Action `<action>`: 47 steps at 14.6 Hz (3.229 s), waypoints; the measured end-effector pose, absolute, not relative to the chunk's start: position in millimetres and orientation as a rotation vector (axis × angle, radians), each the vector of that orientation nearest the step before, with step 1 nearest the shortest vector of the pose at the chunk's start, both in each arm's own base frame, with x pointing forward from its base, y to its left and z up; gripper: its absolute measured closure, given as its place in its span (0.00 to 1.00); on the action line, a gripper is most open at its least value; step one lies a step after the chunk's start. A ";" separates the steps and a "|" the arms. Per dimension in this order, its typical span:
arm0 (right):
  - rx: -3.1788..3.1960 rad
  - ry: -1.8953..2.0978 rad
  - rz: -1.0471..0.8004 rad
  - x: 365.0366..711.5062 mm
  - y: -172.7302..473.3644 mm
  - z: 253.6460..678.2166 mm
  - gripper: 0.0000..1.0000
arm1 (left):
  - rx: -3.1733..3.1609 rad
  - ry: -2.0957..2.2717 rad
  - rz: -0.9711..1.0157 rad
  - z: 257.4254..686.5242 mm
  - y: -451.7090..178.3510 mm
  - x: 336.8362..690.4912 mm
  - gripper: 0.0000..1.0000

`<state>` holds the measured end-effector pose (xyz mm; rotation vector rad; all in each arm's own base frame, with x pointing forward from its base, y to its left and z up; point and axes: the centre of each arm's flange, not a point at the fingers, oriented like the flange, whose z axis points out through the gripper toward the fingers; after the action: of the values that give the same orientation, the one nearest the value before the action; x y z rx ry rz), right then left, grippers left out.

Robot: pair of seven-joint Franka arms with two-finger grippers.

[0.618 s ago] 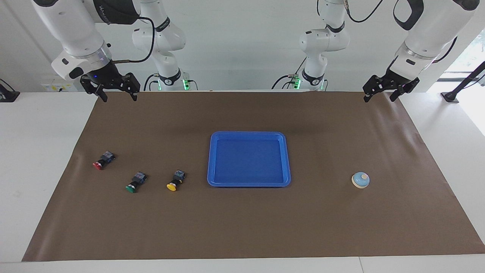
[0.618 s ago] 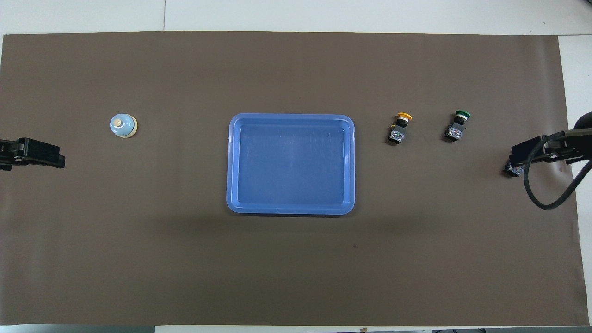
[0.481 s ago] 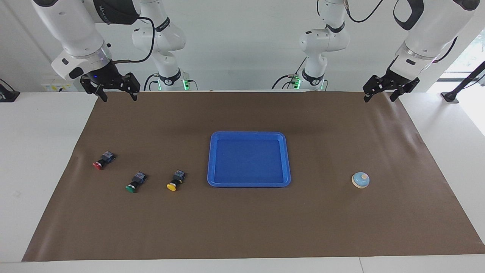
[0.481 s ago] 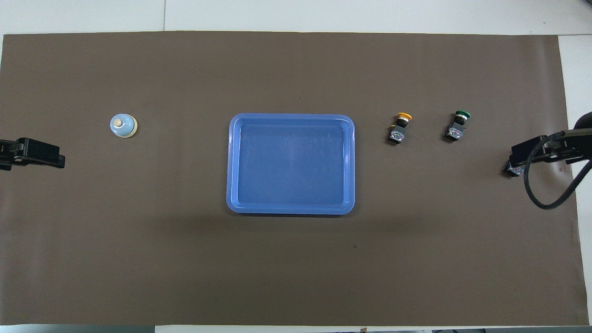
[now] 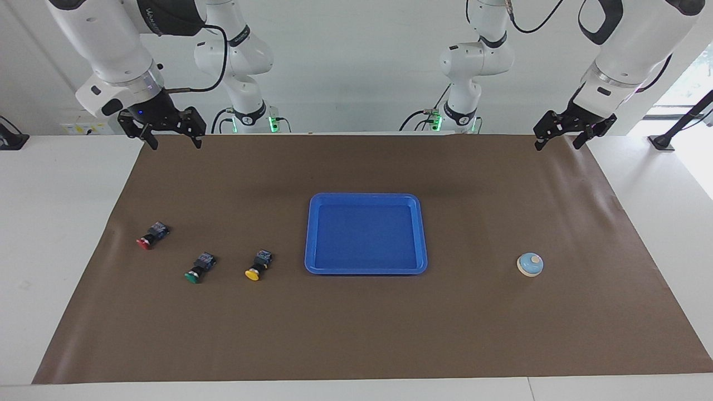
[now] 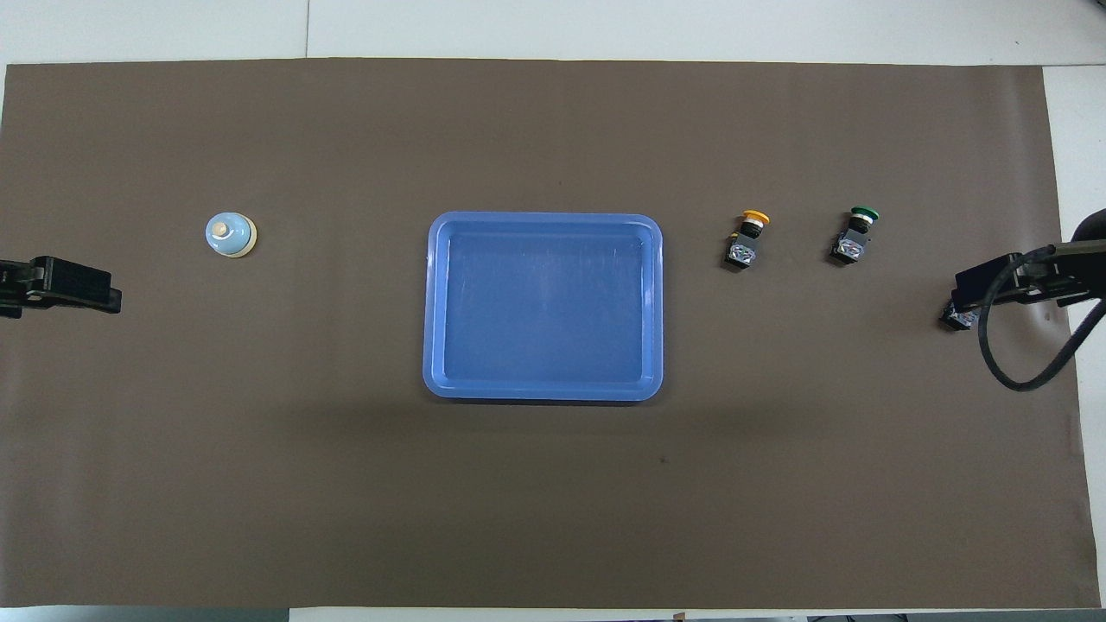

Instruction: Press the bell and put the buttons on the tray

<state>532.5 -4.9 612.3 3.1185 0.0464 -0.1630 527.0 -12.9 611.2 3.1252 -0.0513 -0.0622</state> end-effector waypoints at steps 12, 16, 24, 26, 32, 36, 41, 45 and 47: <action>3.119 0.046 -0.163 532.4 -4.9 612.4 0.00 | 3.117 -0.021 0.031 472.2 -4.3 634.2 0.99; 3.119 0.046 -0.163 532.4 -4.9 612.4 0.00 | 3.119 0.023 0.077 425.1 14.7 662.5 0.99; 3.119 0.046 -0.163 532.4 -4.9 612.4 0.00 | 3.120 0.017 0.052 369.3 12.5 673.5 0.99; 3.119 0.046 -0.163 532.4 -4.9 612.4 0.00 | 3.119 0.011 0.046 361.9 10.0 671.0 0.99; 3.119 0.046 -0.163 532.4 -4.9 612.4 0.00 | 3.119 0.007 0.094 338.6 7.3 659.6 0.99; 3.119 0.046 -0.163 532.4 -4.9 612.4 0.00 | 3.119 0.007 0.110 339.5 7.2 657.5 0.99; 3.119 0.046 -0.163 532.4 -4.9 612.4 0.00 | 3.120 0.004 0.078 389.1 7.4 658.6 0.99; 3.119 0.046 -0.163 532.4 -4.9 612.4 0.00 | 3.124 0.000 0.130 509.6 6.5 623.2 0.94; 3.119 0.046 -0.163 532.4 -4.9 612.4 0.00 | 3.126 -0.003 0.152 560.0 5.4 595.7 0.88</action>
<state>532.4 -4.9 612.4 3.1186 0.0464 -0.1627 595.7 5.4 560.0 3.1258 -0.0025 0.1524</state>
